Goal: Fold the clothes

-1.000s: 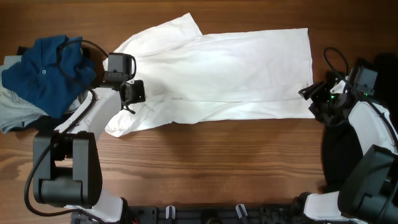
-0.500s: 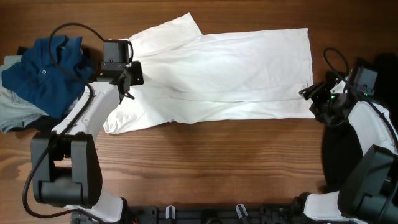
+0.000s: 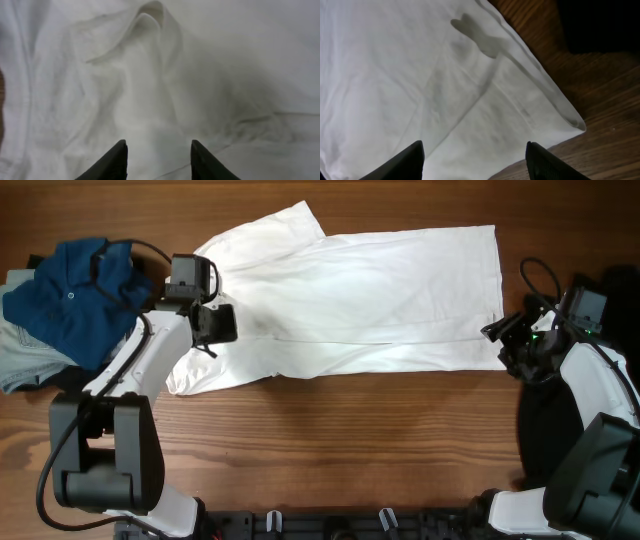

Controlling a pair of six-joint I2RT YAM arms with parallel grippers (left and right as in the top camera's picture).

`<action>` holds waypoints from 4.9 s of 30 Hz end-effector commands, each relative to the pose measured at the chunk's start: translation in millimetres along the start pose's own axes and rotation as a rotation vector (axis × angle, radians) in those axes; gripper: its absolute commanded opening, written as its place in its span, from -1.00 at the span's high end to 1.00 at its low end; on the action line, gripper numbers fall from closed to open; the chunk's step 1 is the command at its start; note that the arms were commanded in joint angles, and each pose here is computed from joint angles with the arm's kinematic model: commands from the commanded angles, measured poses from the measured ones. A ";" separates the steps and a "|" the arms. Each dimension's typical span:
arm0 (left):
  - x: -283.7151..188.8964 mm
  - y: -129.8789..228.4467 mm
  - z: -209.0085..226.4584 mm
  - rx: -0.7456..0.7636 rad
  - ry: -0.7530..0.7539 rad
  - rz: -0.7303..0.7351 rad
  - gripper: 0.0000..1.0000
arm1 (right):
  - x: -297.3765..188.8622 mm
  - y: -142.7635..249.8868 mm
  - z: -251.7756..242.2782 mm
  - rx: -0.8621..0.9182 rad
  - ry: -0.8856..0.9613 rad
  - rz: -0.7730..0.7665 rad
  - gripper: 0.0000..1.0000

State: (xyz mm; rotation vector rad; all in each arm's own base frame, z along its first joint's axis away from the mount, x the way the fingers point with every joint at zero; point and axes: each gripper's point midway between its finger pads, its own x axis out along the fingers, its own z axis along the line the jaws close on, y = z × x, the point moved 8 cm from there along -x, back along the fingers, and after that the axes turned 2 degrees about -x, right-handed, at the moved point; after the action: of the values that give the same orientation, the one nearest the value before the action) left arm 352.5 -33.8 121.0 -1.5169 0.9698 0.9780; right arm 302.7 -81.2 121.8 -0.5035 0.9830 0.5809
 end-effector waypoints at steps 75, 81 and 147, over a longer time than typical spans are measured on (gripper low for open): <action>-7.7 42.1 64.0 -0.341 -0.023 0.145 0.33 | 66.6 -5.1 -7.3 -0.070 -0.033 0.059 0.22; 8.1 59.9 72.1 -0.337 -0.083 0.137 0.42 | 69.1 -10.8 3.3 -0.096 -0.134 0.045 0.53; -17.2 29.4 49.2 -0.232 0.158 -0.029 0.57 | 60.2 -29.1 26.6 0.005 -0.086 -0.165 0.82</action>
State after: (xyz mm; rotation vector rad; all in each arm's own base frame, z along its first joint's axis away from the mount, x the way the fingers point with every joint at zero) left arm 311.0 14.5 113.6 -1.8196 0.9634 1.0373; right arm 360.9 -73.3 88.1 -0.5501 0.8553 0.4664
